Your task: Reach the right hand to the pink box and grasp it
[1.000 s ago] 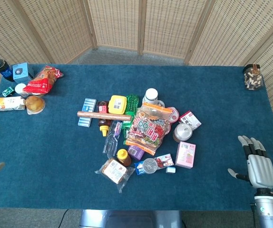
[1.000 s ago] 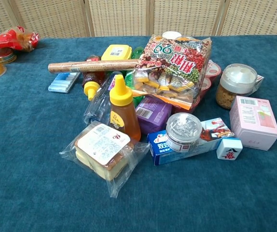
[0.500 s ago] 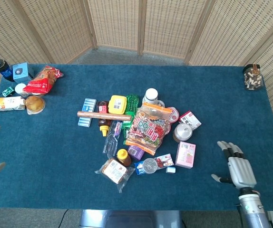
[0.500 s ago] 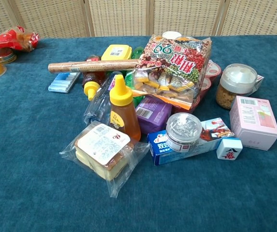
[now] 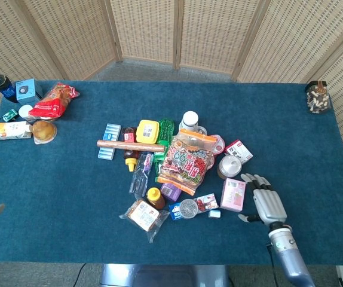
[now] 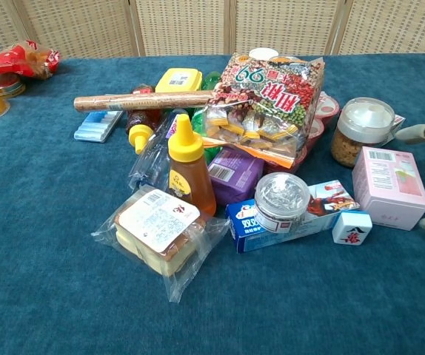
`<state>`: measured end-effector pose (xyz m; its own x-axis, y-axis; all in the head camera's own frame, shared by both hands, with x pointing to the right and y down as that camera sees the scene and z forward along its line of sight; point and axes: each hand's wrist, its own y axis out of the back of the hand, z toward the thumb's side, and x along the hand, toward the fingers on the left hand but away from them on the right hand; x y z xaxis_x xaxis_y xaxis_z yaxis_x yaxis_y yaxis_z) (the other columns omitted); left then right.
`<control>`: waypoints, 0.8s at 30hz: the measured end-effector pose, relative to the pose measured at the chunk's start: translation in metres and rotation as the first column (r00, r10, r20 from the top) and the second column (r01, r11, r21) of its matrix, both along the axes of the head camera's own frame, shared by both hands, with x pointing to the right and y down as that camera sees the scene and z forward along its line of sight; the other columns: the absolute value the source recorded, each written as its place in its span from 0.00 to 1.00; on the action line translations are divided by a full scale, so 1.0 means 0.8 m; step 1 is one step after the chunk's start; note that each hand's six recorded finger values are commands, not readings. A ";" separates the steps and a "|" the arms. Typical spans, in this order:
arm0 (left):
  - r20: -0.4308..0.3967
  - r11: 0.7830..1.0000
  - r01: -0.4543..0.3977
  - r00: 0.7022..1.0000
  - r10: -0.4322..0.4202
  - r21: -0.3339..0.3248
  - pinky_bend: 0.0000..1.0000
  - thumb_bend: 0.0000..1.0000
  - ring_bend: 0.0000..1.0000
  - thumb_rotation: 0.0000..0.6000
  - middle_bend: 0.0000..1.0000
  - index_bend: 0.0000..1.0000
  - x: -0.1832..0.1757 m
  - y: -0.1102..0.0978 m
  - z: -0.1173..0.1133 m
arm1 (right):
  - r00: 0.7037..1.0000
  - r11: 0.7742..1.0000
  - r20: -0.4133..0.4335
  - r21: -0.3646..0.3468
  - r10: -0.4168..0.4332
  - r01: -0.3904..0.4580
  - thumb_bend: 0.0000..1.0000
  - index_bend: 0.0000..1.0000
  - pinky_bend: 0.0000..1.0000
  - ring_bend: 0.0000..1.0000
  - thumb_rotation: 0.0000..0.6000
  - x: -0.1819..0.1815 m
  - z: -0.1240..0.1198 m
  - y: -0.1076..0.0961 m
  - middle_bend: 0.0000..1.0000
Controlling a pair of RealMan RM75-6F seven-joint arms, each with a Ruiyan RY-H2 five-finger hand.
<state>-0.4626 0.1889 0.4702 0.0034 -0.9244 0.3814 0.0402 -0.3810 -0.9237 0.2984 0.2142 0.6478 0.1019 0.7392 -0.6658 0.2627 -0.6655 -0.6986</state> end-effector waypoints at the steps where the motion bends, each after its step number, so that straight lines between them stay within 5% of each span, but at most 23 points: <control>1: 0.001 1.000 0.000 1.000 0.000 0.000 0.00 0.04 0.00 1.00 0.00 0.11 0.000 0.000 0.000 | 1.000 1.000 0.006 -0.002 0.000 0.000 0.00 0.00 0.00 0.00 1.00 -0.005 0.002 -0.002 0.00; 11: 0.004 1.000 0.003 1.000 -0.003 0.003 0.00 0.04 0.00 1.00 0.00 0.11 -0.001 0.000 0.000 | 1.000 1.000 0.024 -0.014 0.006 -0.006 0.00 0.00 0.00 0.00 1.00 -0.027 0.017 -0.008 0.00; 14: 0.005 1.000 0.006 1.000 -0.006 0.007 0.00 0.04 0.00 1.00 0.00 0.11 -0.003 -0.001 -0.002 | 1.000 1.000 0.028 0.022 0.012 -0.012 0.00 0.01 0.24 0.08 1.00 -0.029 0.018 -0.012 0.23; 16: 0.005 1.000 0.008 1.000 -0.008 0.009 0.00 0.04 0.00 1.00 0.00 0.11 -0.004 -0.001 -0.003 | 0.999 0.999 0.036 0.049 0.016 -0.017 0.00 0.11 0.47 0.27 1.00 -0.030 0.018 -0.014 0.50; 18: 0.005 1.000 0.008 1.000 -0.008 0.009 0.00 0.04 0.00 1.00 0.00 0.11 -0.004 -0.001 -0.003 | 0.999 0.997 0.043 0.070 0.022 -0.025 0.00 0.24 0.60 0.40 1.00 -0.030 0.019 -0.014 0.65; 24: 0.005 1.000 0.008 1.000 -0.009 0.009 0.00 0.04 0.00 1.00 0.00 0.11 -0.004 -0.001 -0.004 | 0.998 0.993 0.061 0.110 0.035 -0.042 0.00 0.34 0.69 0.49 1.00 -0.028 0.016 -0.012 0.75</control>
<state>-0.4661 0.1879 0.4672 -0.0063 -0.9279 0.3727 0.0415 -0.3726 -0.9271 0.2757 0.2046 0.6606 0.1083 0.8126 -0.5726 0.3294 -0.5728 -0.7506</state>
